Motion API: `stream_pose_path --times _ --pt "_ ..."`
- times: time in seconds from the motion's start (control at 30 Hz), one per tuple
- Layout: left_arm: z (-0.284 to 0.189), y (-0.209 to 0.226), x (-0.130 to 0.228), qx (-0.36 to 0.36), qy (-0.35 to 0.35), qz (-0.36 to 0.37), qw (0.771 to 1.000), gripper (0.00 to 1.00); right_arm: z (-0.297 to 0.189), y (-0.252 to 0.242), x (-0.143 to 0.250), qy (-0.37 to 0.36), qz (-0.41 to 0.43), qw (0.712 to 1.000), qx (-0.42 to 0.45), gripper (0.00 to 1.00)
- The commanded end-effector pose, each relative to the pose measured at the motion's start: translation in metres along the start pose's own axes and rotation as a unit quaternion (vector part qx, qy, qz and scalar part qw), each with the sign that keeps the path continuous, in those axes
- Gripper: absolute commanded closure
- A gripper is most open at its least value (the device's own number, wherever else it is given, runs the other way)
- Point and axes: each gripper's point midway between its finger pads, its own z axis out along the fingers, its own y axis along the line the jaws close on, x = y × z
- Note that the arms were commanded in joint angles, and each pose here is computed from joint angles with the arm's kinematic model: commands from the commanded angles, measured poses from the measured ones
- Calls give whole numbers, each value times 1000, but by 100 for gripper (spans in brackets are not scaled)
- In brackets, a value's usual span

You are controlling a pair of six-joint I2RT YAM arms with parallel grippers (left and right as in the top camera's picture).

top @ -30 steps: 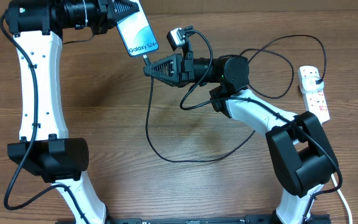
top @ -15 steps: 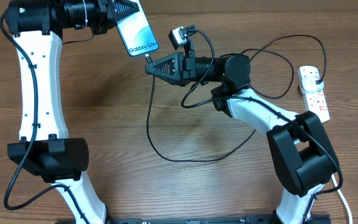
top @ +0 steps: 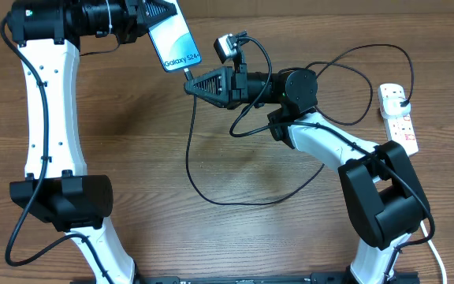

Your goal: Plug charger to phone and switch on socket

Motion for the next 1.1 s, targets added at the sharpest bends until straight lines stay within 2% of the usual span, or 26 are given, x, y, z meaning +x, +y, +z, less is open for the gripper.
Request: stream_pose_path --times 0.0,1.07 --pt "0 -14 5 11 4 20 1000 96 1 11 -8 -8 -19 1000 -8 96" --pt "6 -23 14 26 20 29 999 96 -5 12 -17 -27 -21 999 -9 96"
